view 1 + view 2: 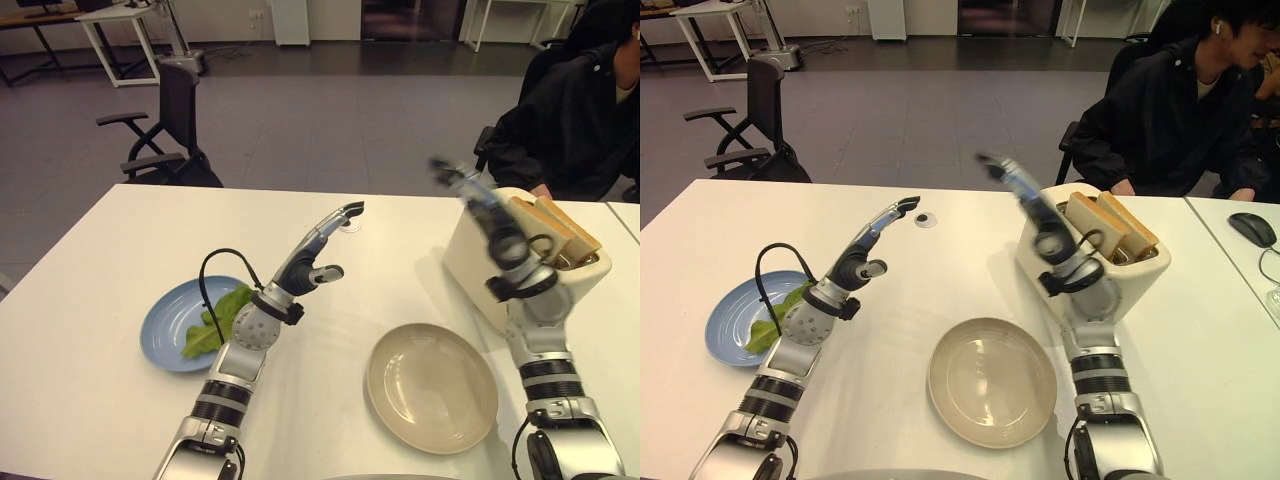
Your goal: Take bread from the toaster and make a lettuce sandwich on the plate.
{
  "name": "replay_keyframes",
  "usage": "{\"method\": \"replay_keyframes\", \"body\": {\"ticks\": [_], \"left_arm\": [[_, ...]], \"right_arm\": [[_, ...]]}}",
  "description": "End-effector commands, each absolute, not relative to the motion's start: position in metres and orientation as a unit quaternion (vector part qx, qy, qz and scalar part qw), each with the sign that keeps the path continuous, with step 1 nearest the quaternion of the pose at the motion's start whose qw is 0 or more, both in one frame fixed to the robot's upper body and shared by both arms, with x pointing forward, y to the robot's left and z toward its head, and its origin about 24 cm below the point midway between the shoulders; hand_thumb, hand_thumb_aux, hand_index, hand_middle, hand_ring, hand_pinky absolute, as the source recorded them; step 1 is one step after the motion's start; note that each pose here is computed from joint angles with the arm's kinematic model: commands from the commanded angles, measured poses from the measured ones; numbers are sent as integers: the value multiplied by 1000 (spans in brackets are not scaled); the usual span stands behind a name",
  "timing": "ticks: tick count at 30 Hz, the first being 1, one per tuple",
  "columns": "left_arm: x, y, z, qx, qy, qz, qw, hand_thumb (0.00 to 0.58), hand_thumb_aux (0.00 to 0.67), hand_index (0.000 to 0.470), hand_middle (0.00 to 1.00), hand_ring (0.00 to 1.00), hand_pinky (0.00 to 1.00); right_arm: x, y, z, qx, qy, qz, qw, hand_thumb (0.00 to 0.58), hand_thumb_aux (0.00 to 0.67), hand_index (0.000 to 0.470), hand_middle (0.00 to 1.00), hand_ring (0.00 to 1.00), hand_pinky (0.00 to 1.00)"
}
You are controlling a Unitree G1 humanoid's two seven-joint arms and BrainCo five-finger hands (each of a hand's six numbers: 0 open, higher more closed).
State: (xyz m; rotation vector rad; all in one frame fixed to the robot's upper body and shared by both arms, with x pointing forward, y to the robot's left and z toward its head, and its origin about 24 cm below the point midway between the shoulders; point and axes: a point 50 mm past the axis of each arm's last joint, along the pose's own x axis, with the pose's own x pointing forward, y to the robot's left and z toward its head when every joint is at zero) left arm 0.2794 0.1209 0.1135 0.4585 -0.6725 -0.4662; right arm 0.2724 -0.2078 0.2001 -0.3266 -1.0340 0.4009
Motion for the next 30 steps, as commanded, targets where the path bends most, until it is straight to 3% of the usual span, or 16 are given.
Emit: {"method": "replay_keyframes", "body": {"ticks": [1,6,10,13,16,18,20,21,22,23,24,26,27,30], "left_arm": [[282,114,109,226,-313,-241,891,0,0,0,0,0,0],[284,111,111,224,-316,-245,889,0,0,0,0,0,0],[285,107,111,223,-317,-250,887,0,0,0,0,0,0],[285,107,111,224,-316,-251,887,0,0,0,0,0,0],[285,107,111,224,-317,-251,887,0,0,0,0,0,0],[286,106,112,223,-316,-254,886,0,0,0,0,0,0],[287,105,112,223,-316,-255,886,0,0,0,0,0,0],[288,104,111,223,-316,-256,886,0,0,0,0,0,0],[288,104,111,223,-316,-257,886,0,0,0,0,0,0],[288,103,112,223,-316,-257,886,0,0,0,0,0,0],[288,103,112,223,-317,-258,885,0,0,0,0,0,0],[288,103,111,222,-317,-260,885,0,0,0,0,0,0],[288,103,111,222,-317,-260,885,0,0,0,0,0,0],[289,104,109,223,-314,-260,885,0,0,0,0,0,0]], "right_arm": [[252,-267,236,-252,-487,79,832,0,0,0,0,0,0],[265,-326,218,-487,-267,-39,831,0,0,0,0,0,0],[270,-362,187,-562,-122,-84,814,0,0,0,0,0,0],[271,-368,167,-566,-73,-69,818,0,0,0,0,0,0],[268,-371,155,-574,-37,-38,817,62,37,26,0,0,0],[261,-372,146,-577,-14,-8,817,14,8,6,0,0,0],[256,-372,141,-574,1,14,819,40,24,17,0,0,0],[254,-373,140,-573,5,18,819,128,79,55,0,0,0],[253,-373,140,-572,7,20,820,179,113,79,0,0,0],[254,-374,141,-571,7,20,821,385,281,197,0,0,0],[254,-373,143,-570,4,18,822,501,423,297,0,0,0],[256,-370,147,-562,-13,15,827,564,560,393,0,0,0],[258,-367,150,-557,-26,15,830,580,670,470,0,0,0],[262,-357,156,-541,-59,20,839,580,670,470,0,0,0]]}}
